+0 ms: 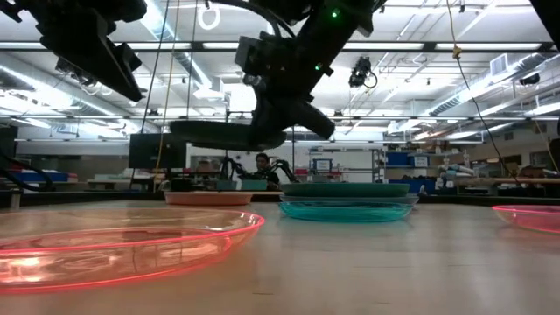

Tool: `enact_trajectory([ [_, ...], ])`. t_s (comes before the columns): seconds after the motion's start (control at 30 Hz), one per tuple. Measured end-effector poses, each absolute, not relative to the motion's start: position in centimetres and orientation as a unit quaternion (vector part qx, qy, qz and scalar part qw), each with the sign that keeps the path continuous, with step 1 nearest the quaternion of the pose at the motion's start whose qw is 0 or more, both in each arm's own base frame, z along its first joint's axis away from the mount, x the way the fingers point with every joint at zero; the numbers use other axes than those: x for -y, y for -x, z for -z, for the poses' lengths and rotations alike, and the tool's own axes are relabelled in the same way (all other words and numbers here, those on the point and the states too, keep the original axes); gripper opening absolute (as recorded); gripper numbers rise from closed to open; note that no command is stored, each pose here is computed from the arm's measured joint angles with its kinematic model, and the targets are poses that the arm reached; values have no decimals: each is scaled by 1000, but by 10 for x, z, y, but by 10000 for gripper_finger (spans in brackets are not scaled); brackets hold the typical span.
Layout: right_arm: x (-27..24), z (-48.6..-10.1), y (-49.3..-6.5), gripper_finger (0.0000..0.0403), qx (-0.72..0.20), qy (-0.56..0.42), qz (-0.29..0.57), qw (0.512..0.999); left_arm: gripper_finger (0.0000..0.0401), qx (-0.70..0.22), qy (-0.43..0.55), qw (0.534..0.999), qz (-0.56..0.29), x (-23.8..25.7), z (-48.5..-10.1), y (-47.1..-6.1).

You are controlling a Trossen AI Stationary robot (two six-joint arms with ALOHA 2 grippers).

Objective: Stack plastic plates
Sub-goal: Stack the dark green plate on top of the green plate

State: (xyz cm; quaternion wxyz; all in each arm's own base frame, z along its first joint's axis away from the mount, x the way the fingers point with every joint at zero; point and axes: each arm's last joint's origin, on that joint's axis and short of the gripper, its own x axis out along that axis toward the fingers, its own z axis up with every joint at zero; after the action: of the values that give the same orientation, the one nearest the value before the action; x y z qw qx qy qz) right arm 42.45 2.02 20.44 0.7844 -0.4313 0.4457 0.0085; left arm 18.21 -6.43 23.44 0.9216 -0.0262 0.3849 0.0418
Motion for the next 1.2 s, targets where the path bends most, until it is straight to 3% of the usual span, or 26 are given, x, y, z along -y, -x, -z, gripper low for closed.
enact_trajectory([
  [0.43, 27, -206, -405, 25, -533, 311, 79, 783, 141, -374, -45, 916, -138, 52, -231, -185],
  [0.7, 57, -199, -389, 25, -589, 183, 124, 777, 141, -373, -32, 911, -175, 37, -231, -189],
  [1.2, 86, -195, -374, 25, -615, 42, 204, 761, 141, -344, -81, 923, -151, 36, -237, -196],
])
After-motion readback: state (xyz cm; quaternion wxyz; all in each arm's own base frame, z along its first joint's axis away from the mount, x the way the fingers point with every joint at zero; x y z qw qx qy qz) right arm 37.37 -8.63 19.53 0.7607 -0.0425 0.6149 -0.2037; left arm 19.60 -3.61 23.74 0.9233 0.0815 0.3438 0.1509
